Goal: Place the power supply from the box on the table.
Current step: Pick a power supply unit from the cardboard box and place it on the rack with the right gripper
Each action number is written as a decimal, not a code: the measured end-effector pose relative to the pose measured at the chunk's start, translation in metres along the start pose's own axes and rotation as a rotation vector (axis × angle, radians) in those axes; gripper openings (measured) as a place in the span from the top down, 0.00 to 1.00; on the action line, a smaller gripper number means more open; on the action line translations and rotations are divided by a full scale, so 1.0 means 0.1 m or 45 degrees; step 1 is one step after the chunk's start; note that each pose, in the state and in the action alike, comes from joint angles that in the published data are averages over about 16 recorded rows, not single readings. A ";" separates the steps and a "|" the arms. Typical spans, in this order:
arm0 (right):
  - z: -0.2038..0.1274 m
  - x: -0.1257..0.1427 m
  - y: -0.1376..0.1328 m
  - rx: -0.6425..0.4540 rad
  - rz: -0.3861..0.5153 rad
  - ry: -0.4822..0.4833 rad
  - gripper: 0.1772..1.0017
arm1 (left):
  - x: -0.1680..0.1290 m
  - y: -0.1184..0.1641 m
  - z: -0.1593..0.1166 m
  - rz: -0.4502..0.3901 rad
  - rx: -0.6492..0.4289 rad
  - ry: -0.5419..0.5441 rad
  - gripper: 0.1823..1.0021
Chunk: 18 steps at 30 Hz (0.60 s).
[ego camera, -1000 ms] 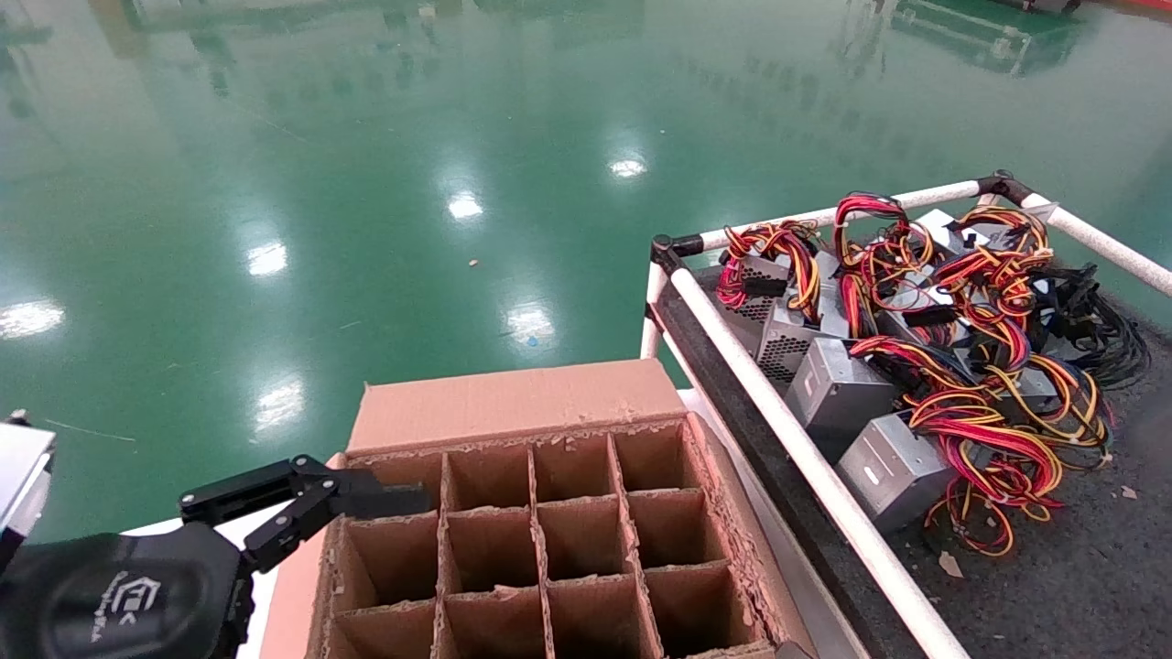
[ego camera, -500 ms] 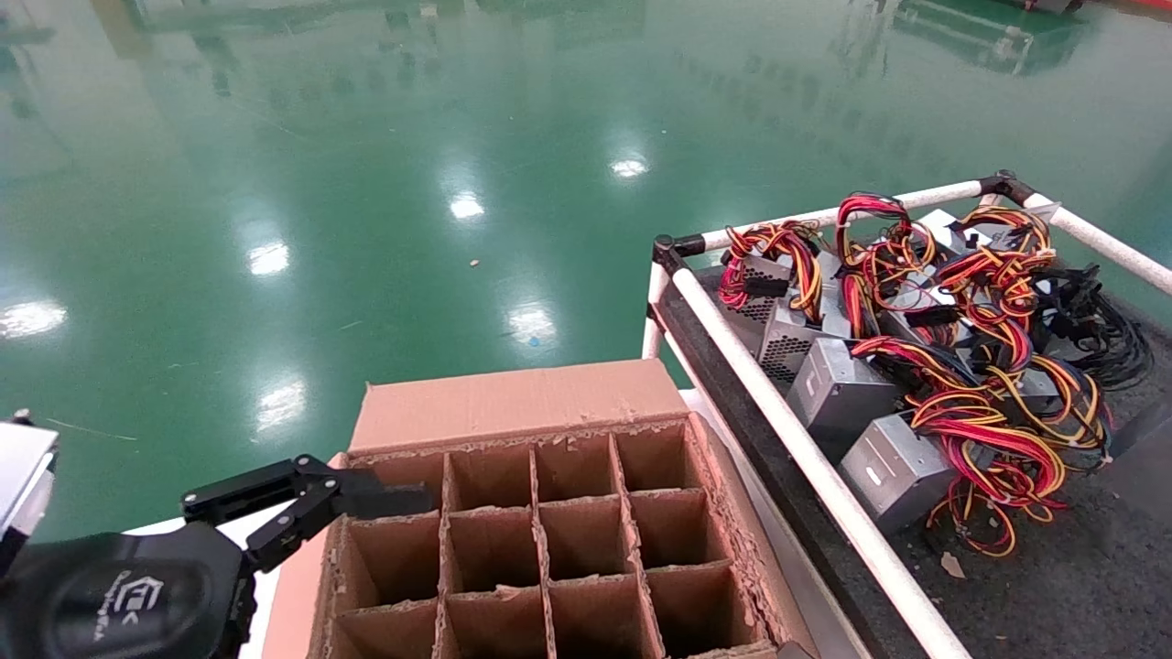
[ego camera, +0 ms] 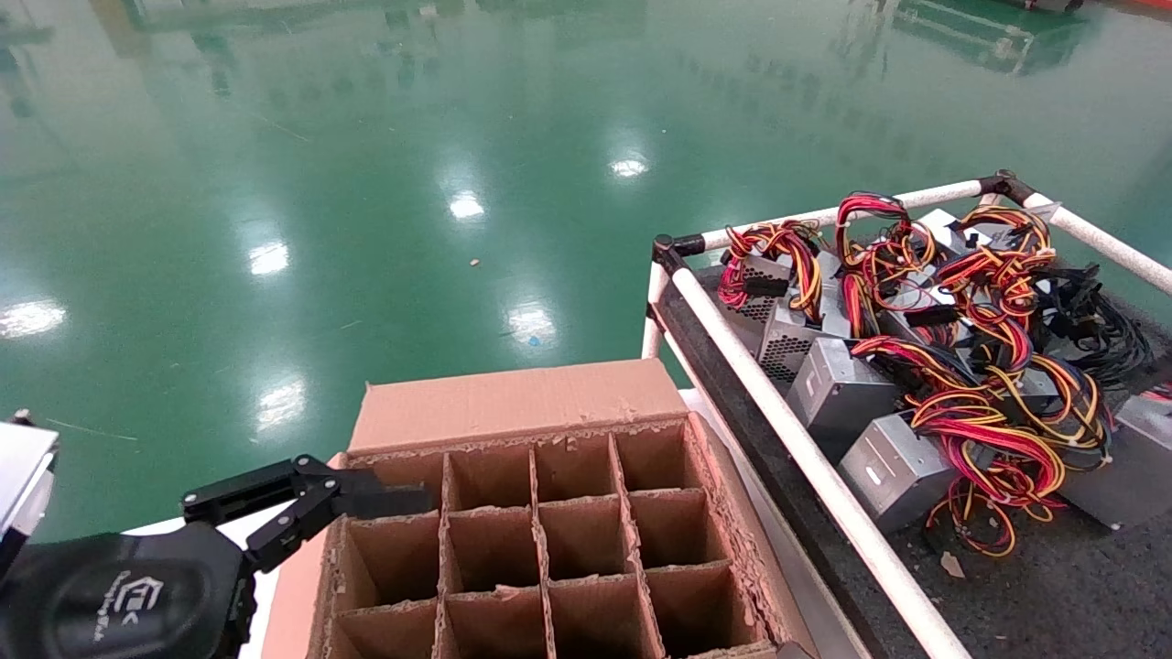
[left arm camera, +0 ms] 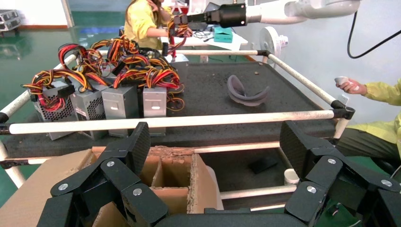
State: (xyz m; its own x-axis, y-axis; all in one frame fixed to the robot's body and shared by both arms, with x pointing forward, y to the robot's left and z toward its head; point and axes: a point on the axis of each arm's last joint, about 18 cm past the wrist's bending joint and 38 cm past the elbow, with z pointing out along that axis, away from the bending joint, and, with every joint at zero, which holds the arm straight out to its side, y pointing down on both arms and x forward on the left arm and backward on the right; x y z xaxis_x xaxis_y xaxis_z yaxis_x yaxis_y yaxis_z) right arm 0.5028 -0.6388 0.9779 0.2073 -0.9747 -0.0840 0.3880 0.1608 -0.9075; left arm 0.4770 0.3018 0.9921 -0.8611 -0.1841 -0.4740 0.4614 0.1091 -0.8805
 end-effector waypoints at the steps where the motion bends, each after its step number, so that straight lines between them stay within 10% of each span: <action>1: 0.03 0.01 0.03 -0.002 0.004 0.011 0.94 | 0.00 0.00 0.00 0.000 0.000 0.000 0.00; 18: 0.31 0.10 0.21 -0.040 0.018 0.138 0.94 | 0.00 0.00 0.00 0.000 0.000 0.000 0.00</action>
State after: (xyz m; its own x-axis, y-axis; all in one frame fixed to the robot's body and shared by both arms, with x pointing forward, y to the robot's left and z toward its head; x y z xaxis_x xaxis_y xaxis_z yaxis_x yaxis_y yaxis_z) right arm 0.5407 -0.6404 0.9705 0.1139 -0.9837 -0.1395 0.3573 0.1716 -0.9181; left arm 0.4771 0.3019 0.9921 -0.8611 -0.1844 -0.4739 0.4612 0.1090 -0.8806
